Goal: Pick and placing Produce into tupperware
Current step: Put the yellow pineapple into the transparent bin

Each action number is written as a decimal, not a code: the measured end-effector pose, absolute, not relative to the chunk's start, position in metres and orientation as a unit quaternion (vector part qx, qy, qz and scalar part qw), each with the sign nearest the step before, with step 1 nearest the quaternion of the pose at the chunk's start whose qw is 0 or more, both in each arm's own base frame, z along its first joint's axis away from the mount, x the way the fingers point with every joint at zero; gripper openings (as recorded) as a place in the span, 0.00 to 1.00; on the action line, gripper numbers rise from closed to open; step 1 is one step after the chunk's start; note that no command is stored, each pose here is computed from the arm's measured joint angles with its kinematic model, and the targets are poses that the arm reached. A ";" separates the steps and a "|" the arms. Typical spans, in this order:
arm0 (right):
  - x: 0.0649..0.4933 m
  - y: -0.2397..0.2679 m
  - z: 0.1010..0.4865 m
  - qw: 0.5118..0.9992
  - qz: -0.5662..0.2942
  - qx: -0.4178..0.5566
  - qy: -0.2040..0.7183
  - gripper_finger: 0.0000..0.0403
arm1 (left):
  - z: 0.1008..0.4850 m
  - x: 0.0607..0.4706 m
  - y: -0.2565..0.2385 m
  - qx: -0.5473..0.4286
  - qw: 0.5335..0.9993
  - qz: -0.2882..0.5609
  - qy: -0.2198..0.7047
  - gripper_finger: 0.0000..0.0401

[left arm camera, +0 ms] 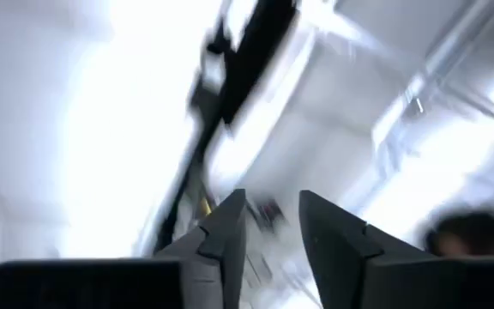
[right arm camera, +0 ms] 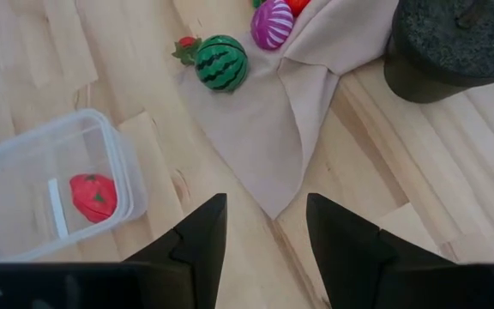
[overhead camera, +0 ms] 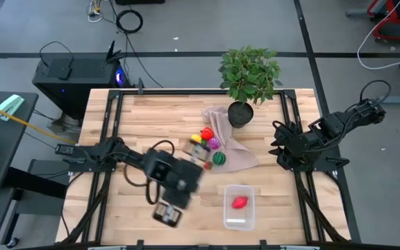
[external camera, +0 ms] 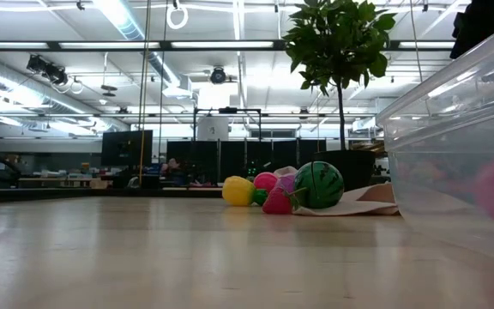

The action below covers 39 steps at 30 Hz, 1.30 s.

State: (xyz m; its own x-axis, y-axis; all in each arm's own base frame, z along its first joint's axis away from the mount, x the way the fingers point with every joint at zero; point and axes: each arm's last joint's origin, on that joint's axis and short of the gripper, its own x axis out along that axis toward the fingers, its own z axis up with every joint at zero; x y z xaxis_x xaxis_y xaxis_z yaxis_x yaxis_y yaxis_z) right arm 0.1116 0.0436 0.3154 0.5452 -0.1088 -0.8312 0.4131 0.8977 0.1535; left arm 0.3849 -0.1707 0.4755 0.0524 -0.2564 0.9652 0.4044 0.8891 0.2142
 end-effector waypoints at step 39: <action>0.126 0.049 0.322 0.883 -0.151 0.217 0.388 0.42 | 0.186 0.259 -0.041 -0.219 0.928 0.277 -0.116 0.20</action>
State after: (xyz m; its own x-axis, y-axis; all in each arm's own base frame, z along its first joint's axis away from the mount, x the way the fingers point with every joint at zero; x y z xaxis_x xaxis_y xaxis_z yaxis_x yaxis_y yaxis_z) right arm 0.1256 0.0492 0.3220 0.6539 -0.0975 -0.7503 0.4348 0.8600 0.2671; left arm 0.2593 -0.0412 0.1859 0.8199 0.5649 0.0934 -0.4639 0.7509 -0.4701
